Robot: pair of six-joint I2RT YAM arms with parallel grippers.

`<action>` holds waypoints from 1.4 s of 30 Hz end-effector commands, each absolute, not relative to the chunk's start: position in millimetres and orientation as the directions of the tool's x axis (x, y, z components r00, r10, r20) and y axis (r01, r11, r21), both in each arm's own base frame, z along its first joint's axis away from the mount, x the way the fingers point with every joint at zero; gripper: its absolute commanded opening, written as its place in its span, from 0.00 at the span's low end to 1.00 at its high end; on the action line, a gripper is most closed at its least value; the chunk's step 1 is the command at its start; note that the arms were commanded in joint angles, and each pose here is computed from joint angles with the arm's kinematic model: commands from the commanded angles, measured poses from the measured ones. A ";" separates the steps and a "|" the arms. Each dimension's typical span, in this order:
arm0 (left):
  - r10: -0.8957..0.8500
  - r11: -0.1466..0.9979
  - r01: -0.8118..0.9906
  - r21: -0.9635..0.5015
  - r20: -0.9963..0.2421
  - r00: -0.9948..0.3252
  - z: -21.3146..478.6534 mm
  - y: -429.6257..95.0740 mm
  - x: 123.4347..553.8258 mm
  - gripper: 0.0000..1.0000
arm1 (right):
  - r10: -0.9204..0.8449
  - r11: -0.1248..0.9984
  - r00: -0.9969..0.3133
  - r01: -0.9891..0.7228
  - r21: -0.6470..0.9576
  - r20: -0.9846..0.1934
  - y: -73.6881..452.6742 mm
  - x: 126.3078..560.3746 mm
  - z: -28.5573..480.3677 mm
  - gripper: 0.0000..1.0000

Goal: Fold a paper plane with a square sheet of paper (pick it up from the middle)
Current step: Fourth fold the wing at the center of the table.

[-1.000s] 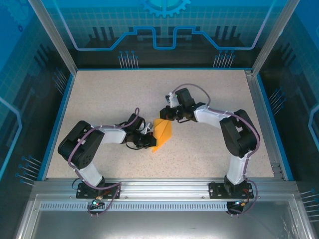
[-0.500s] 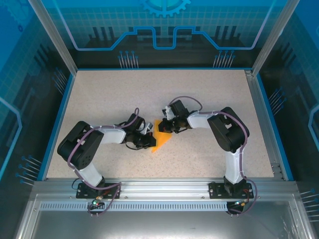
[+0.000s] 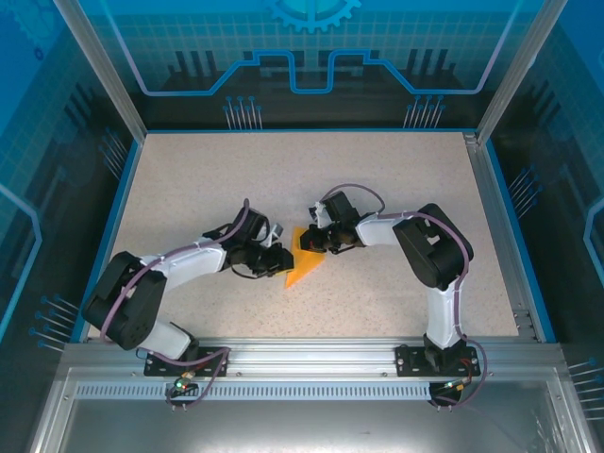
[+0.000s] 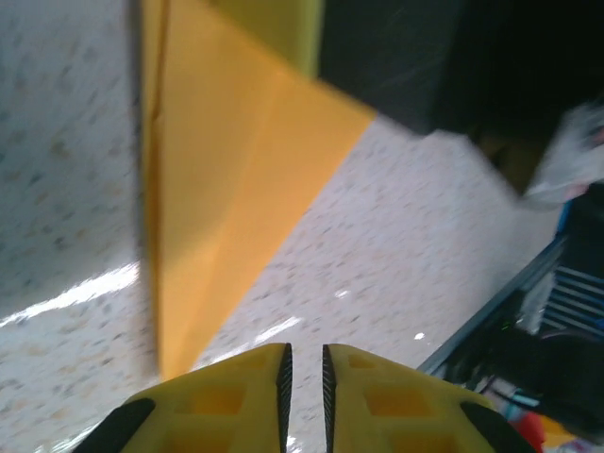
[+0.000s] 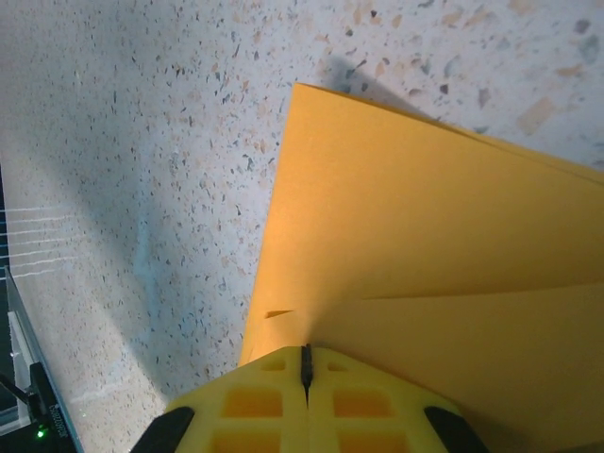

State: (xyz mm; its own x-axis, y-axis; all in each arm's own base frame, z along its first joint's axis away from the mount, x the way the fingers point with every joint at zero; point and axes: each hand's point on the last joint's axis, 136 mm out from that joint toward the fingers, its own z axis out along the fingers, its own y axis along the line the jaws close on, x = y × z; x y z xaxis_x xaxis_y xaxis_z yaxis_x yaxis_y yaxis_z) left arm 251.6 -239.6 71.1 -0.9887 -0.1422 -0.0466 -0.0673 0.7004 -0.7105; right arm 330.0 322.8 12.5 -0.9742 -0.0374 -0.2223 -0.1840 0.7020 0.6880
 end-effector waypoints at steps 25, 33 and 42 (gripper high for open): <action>-0.217 0.752 -0.272 -0.600 0.164 -0.962 -4.7 -241.3 242.8 0.19 | -0.031 0.815 -0.985 -0.124 0.566 -0.171 297.0 319.5 -19.8 0.01; -0.179 0.761 -0.289 -0.581 0.239 -0.954 -9.6 -221.0 191.6 0.20 | -0.045 0.835 -0.984 -0.132 0.534 -0.173 291.1 319.1 -20.2 0.01; -0.118 0.784 -0.265 -0.561 0.284 -0.951 -6.6 -211.8 165.6 0.21 | -0.048 0.845 -0.983 -0.134 0.518 -0.175 287.4 317.2 -20.2 0.02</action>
